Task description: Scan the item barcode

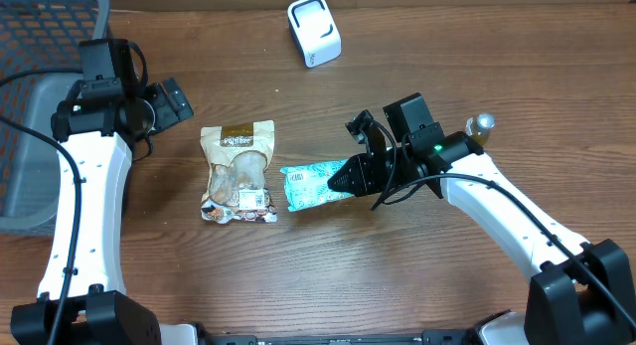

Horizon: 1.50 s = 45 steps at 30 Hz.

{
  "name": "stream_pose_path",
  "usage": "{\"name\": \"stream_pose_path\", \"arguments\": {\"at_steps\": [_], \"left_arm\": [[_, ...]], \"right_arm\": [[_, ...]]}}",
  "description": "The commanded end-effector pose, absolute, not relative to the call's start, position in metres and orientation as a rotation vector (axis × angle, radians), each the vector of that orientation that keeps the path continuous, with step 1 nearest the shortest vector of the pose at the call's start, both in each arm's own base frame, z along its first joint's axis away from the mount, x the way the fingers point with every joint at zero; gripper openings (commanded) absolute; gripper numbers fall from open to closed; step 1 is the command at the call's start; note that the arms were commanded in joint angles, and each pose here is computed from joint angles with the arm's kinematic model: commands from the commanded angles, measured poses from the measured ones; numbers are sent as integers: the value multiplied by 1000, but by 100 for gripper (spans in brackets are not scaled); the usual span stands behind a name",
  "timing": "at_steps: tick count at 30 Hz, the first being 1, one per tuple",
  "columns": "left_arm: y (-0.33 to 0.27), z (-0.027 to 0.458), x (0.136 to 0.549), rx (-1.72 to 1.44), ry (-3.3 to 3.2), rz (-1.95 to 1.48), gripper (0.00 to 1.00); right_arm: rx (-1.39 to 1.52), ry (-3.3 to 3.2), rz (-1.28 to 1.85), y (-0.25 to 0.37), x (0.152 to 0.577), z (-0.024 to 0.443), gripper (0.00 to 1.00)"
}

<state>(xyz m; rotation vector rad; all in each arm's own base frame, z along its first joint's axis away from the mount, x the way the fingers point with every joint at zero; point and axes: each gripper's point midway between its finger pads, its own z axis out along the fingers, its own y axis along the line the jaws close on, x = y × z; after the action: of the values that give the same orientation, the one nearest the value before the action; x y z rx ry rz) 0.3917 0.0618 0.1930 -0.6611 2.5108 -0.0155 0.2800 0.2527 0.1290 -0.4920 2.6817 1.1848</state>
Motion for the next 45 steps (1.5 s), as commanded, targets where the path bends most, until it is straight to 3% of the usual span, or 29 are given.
{"name": "stream_pose_path", "arguments": {"at_steps": [1, 30, 45], "left_arm": [[66, 195, 394, -667, 2501, -5, 100], [66, 195, 394, -667, 2501, -5, 100], [66, 195, 394, -667, 2501, -5, 100]], "right_arm": [[-525, 2627, 1216, 256, 280, 144, 4], [-528, 2632, 1207, 256, 279, 143, 4], [-617, 2630, 773, 265, 286, 119, 6]]}}
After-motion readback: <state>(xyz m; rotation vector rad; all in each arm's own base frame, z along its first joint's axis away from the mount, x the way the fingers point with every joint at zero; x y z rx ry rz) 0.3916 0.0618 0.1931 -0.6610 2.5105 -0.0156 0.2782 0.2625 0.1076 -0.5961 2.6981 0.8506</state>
